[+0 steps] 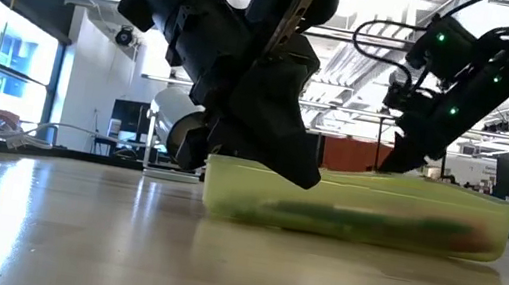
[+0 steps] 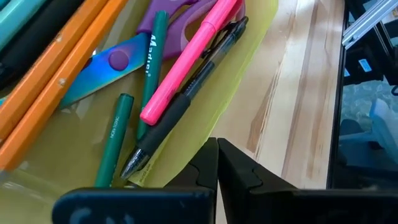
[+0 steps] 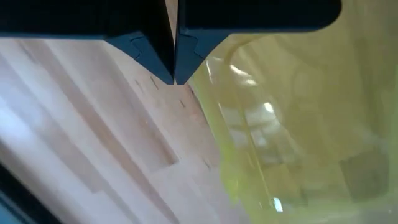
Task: Pick & place school supplies into a supply box
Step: Close the supply box
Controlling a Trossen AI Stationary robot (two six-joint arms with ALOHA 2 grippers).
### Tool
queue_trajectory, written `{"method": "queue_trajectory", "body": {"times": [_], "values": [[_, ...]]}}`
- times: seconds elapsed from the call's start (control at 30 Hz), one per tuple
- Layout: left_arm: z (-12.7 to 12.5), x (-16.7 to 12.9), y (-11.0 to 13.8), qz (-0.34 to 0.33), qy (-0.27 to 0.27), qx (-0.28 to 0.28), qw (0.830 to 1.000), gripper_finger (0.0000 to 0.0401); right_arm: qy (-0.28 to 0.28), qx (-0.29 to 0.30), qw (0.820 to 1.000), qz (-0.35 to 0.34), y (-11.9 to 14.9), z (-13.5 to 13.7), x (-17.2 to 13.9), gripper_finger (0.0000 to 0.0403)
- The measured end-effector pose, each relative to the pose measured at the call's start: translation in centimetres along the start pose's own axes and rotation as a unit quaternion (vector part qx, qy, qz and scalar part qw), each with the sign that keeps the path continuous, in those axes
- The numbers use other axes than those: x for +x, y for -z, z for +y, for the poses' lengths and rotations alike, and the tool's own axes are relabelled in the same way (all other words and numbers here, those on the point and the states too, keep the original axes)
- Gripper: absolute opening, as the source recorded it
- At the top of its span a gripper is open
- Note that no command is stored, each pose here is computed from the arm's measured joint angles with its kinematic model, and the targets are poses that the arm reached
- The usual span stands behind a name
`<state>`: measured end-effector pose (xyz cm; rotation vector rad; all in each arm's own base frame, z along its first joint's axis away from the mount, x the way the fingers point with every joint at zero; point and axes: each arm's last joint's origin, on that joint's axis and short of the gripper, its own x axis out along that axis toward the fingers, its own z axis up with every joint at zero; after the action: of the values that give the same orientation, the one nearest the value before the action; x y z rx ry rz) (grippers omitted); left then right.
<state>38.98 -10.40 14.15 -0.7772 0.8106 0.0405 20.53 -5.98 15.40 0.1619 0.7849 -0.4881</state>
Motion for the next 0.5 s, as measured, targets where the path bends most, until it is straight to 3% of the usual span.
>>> {"method": "queue_trajectory", "body": {"times": [0.5], "values": [[0.0, -0.1, 0.0, 0.006, 0.003, -0.008, 1.0, 0.0044, -0.018, -0.037, 0.996, -0.075, -0.7, 2.5, -3.1, 0.0]]}}
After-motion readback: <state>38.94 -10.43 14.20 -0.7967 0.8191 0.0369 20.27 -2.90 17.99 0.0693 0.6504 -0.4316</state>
